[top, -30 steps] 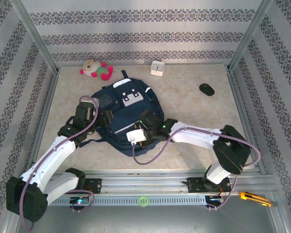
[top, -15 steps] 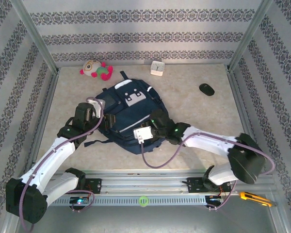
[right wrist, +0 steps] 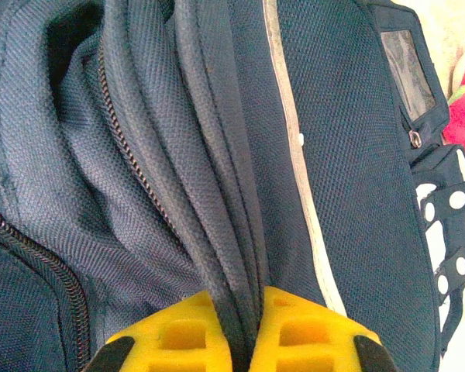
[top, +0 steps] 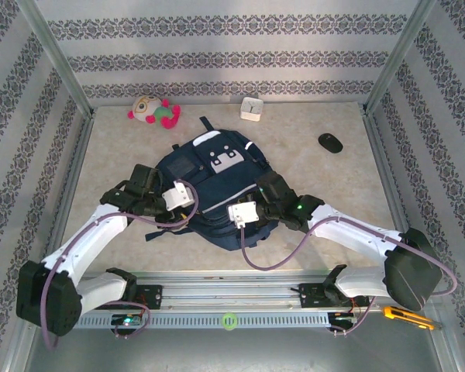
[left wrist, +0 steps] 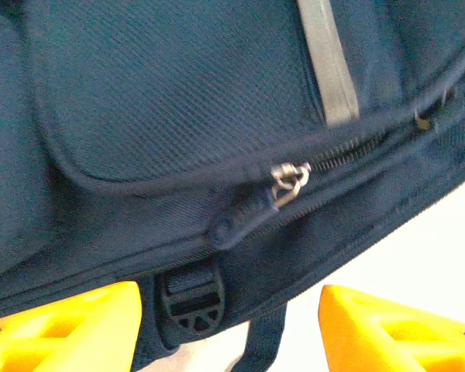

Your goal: Pack the student bag

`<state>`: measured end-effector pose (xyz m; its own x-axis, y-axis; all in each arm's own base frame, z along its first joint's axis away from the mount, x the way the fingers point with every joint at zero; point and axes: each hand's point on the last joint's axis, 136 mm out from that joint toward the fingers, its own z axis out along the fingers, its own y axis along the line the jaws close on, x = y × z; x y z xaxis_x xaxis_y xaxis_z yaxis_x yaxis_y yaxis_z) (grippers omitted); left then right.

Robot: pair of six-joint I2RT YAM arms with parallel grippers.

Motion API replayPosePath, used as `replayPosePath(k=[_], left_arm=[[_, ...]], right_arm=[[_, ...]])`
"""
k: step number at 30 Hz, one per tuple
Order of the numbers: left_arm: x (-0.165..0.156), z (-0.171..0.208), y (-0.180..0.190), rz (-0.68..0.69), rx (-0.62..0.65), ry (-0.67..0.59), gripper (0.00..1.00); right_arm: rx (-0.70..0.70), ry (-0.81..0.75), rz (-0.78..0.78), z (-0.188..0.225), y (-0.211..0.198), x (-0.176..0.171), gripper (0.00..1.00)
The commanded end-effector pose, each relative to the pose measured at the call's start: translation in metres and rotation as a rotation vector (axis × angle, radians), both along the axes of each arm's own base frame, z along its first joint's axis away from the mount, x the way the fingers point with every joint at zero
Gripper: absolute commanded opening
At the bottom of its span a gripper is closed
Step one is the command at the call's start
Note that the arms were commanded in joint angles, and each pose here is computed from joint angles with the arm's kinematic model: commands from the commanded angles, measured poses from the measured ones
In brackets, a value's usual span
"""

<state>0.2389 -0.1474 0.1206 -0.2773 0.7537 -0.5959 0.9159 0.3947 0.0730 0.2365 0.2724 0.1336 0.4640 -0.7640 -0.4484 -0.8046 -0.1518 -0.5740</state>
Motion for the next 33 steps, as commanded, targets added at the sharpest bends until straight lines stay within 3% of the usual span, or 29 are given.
replayPosePath(k=[1,8,12,18,24,33], left_arm=[[-0.008,-0.006,-0.007,-0.147,0.009,-0.019,0.62],[0.002,-0.01,-0.033,-0.191,-0.091,-0.046,0.53],[-0.004,-0.013,-0.041,-0.236,-0.099,-0.004,0.33],[-0.023,-0.006,-0.045,-0.233,-0.131,0.078,0.17],[-0.028,0.009,-0.051,-0.173,-0.222,0.067,0.02],[-0.042,0.028,-0.074,-0.086,-0.372,0.154,0.0]], right_arm=[[0.094,-0.022,0.021,0.025,0.01,0.0,0.0],[0.105,-0.022,0.02,0.027,0.011,0.0,0.0],[0.117,-0.016,-0.005,0.028,0.011,0.003,0.0],[0.118,-0.006,-0.076,0.024,0.008,0.014,0.0],[0.151,0.006,-0.111,0.026,0.01,0.019,0.0],[0.241,0.007,-0.235,0.029,0.017,0.039,0.0]])
